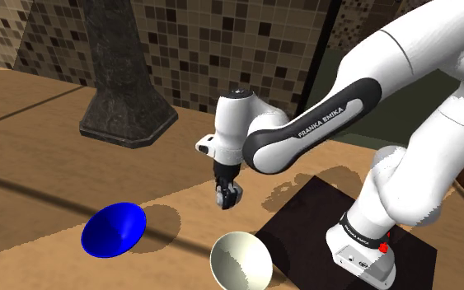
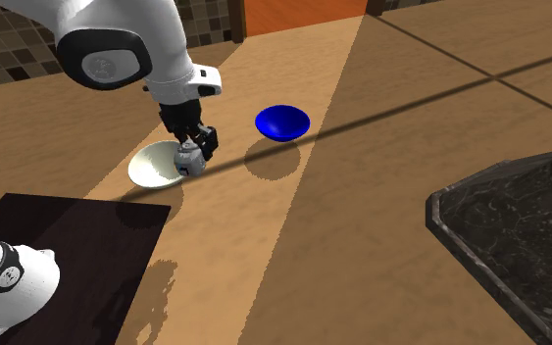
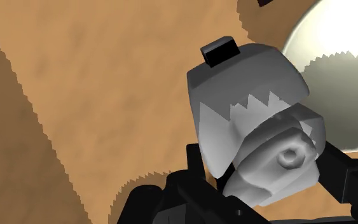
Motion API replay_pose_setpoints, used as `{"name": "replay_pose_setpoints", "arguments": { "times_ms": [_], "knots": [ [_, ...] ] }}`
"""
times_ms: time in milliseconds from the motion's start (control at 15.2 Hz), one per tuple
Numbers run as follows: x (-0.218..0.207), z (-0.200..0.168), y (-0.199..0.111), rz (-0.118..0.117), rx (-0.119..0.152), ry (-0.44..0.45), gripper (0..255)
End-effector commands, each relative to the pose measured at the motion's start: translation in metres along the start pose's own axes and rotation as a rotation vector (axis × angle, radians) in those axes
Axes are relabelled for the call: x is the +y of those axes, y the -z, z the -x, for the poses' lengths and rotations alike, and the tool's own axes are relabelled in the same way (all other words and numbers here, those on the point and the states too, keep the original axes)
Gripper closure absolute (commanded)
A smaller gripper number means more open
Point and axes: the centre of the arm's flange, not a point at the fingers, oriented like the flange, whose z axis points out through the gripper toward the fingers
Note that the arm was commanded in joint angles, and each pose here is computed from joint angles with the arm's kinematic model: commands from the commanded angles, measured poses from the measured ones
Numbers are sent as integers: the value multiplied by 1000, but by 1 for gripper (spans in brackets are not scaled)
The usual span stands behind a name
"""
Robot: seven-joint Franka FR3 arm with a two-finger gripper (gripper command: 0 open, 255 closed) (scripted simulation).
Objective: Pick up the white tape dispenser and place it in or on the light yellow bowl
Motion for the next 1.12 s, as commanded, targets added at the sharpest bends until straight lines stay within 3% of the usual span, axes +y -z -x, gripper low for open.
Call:
{"name": "replay_pose_setpoints", "arguments": {
  "times_ms": [0, 660, 1056],
  "knots": [
    [-26, 0, 1, 1, 0, -1, 255],
    [-156, 0, -2, 1, 0, -1, 255],
    [-155, 1, -34, 1, 0, -1, 255]
  ]
}}
